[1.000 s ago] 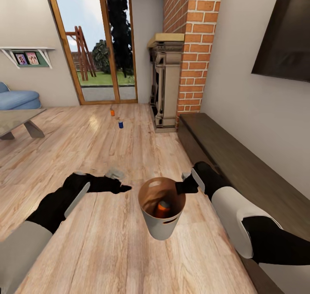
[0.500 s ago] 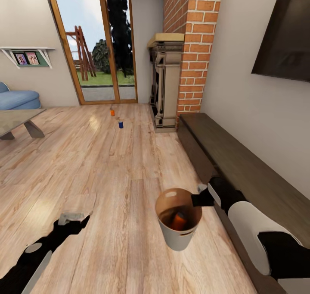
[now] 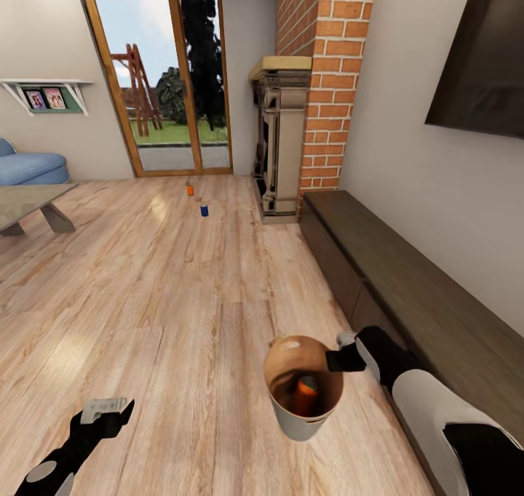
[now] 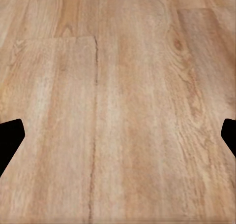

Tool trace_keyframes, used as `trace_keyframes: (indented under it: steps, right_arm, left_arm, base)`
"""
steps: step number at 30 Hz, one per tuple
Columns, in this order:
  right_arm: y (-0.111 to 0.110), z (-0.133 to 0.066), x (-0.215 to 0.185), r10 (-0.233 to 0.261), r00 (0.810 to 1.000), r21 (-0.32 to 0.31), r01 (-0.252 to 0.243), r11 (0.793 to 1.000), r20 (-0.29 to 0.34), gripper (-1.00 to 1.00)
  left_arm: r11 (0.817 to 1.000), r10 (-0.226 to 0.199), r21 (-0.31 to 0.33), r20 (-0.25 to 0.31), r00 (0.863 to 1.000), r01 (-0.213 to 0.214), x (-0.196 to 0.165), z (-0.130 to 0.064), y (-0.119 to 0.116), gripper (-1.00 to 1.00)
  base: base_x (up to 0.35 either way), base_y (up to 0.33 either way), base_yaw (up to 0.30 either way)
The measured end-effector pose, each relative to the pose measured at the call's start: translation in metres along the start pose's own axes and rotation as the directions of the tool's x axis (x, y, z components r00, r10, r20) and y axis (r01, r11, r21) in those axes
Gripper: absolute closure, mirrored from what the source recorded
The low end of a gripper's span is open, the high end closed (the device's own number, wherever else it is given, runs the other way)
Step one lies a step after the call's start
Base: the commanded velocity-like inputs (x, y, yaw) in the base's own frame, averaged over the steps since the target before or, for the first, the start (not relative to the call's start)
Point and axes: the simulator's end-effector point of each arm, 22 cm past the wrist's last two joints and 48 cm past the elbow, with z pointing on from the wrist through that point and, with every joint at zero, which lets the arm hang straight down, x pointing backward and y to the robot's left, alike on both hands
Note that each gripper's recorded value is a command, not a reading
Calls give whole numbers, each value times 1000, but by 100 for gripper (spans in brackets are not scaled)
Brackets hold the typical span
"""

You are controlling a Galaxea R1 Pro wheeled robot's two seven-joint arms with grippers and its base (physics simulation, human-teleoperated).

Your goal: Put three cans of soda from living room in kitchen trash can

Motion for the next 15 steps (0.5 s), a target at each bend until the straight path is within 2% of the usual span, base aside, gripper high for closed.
trace_keyframes:
  steps: [5, 15]
  right_arm:
    - [14, 1, 2, 8, 1000, -67, -8, 998, 3, 100]
    - [13, 1, 5, 1, 1000, -79, -1, 997, 2, 100]
  left_arm:
    - [1000, -6, 5, -4, 1000, 6, 4, 0, -5, -100]
    - [1000, -13, 15, -8, 1000, 14, 8, 0, -12, -100]
  base:
    - [0, 0, 0]
    - [0, 0, 0]
